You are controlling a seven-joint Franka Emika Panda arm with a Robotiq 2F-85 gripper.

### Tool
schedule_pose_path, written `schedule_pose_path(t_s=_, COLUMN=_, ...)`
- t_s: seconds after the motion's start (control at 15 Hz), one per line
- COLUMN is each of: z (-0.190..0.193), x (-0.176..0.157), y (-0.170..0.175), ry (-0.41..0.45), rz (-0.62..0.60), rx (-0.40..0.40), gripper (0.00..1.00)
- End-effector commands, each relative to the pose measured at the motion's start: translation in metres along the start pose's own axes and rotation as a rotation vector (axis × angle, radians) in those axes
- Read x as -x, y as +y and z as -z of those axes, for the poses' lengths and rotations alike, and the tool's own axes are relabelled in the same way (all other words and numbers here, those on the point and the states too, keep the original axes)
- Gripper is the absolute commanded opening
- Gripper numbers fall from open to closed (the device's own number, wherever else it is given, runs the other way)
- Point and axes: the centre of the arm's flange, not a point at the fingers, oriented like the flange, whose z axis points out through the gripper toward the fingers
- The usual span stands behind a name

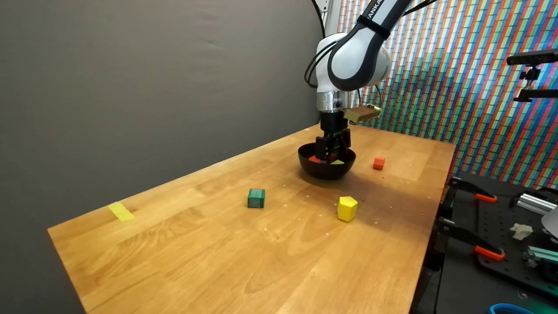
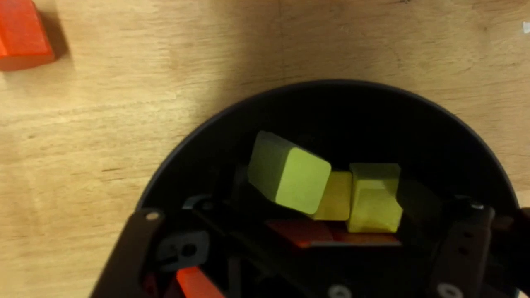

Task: Remove the blocks from the bowl and put them on the table

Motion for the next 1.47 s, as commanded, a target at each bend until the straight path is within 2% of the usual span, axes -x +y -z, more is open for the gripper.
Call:
schedule_pose_path(t_s=0.0, z=-0.004, x=-0.013, y=-0.001, ry=0.002, rz=0.013, rx=-0.013, gripper=0.68)
schedule_pose_path(t_s=0.07, z=-0.004, x=-0.014, y=-0.001, ry=0.002, rz=0.013, rx=-0.013, gripper=0.58)
schedule_pose_path(t_s=0.27, z=0.005, x=-0.016, y=0.002, ry=0.011, rz=0.003, rx=-0.005, gripper=0.4)
schedule_pose_path(t_s=0.33, z=0.009, x=-0.015, y=0.003, ry=0.014, rz=0.001, rx=0.002, gripper=0.3)
schedule_pose_path(t_s=0.47, z=0.021, x=-0.013, y=0.006, ry=0.026, rz=-0.003, rx=0.007, gripper=0.15)
schedule_pose_path(t_s=0.73, z=0.059, x=-0.008, y=0.007, ry=0.114, rz=-0.005, rx=0.007, gripper=0.16)
schedule_pose_path(t_s=0.93, z=0.109, x=-0.013, y=-0.002, ry=0.277, rz=0.01, rx=0.015, gripper=0.16)
schedule_pose_path(t_s=1.07, z=0.137, x=-0.032, y=-0.018, ry=0.384, rz=0.042, rx=0.022, gripper=0.16)
schedule_pose_path(t_s=1.2, z=0.154, x=-0.055, y=-0.042, ry=0.45, rz=0.089, rx=0.022, gripper=0.16)
schedule_pose_path(t_s=1.4, z=0.156, x=-0.093, y=-0.08, ry=0.457, rz=0.167, rx=0.022, gripper=0.16)
